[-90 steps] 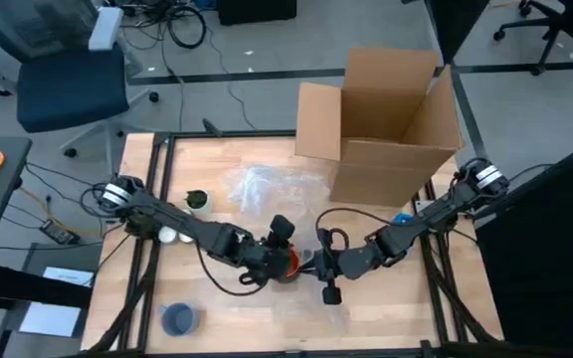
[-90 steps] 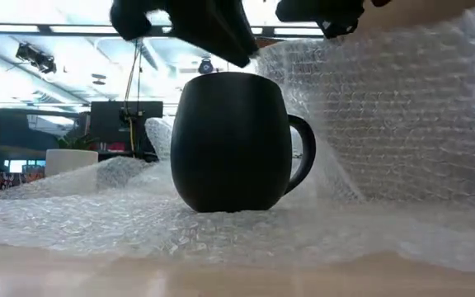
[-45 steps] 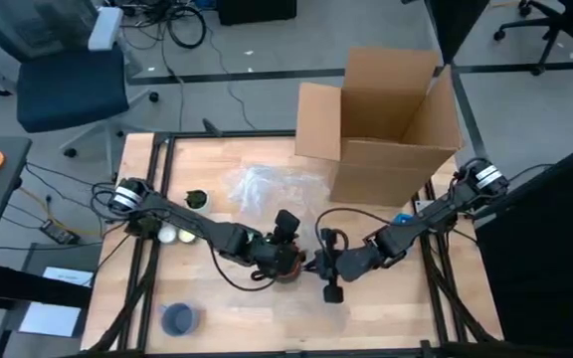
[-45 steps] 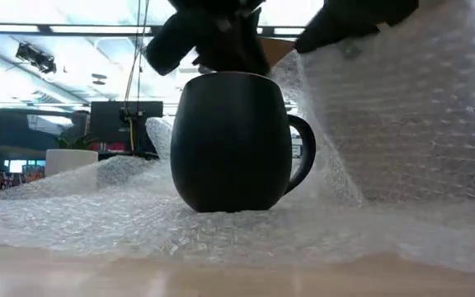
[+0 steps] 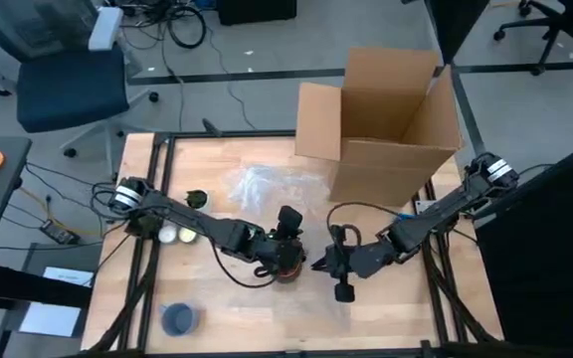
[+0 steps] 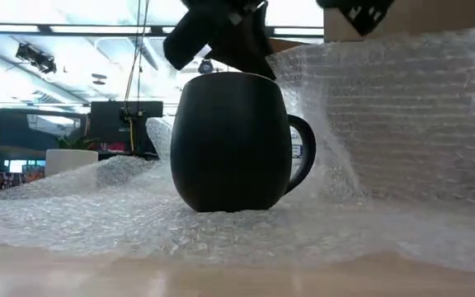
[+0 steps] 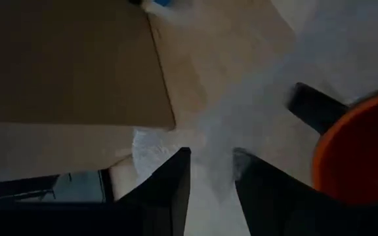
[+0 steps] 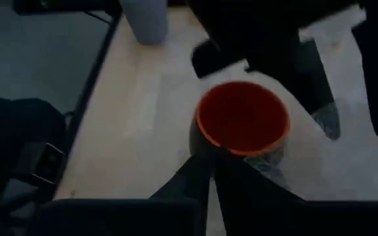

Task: Wrap mug
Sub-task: Wrap the black mug with bubble wrap

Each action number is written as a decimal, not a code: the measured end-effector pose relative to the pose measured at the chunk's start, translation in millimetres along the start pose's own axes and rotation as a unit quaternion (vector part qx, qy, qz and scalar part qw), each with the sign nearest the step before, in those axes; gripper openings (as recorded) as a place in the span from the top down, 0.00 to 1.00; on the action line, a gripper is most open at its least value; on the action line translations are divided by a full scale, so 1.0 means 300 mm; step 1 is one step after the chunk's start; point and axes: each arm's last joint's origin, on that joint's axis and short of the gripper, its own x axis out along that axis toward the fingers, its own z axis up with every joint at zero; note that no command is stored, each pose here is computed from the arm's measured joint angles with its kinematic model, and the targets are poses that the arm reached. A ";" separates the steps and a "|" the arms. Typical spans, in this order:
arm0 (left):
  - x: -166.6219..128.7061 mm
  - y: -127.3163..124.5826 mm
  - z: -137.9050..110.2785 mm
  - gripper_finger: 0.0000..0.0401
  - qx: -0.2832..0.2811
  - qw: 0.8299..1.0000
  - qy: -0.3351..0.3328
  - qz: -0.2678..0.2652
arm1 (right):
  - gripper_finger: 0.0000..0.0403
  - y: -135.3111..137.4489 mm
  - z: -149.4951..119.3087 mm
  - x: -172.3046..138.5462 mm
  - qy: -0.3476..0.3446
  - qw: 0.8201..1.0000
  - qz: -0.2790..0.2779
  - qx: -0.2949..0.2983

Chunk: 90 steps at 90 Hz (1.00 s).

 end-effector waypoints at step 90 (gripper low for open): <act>0.039 -0.007 0.024 0.99 0.013 1.000 0.001 0.004 | 1.00 -0.010 -0.014 -0.006 0.024 1.000 -0.011 -0.007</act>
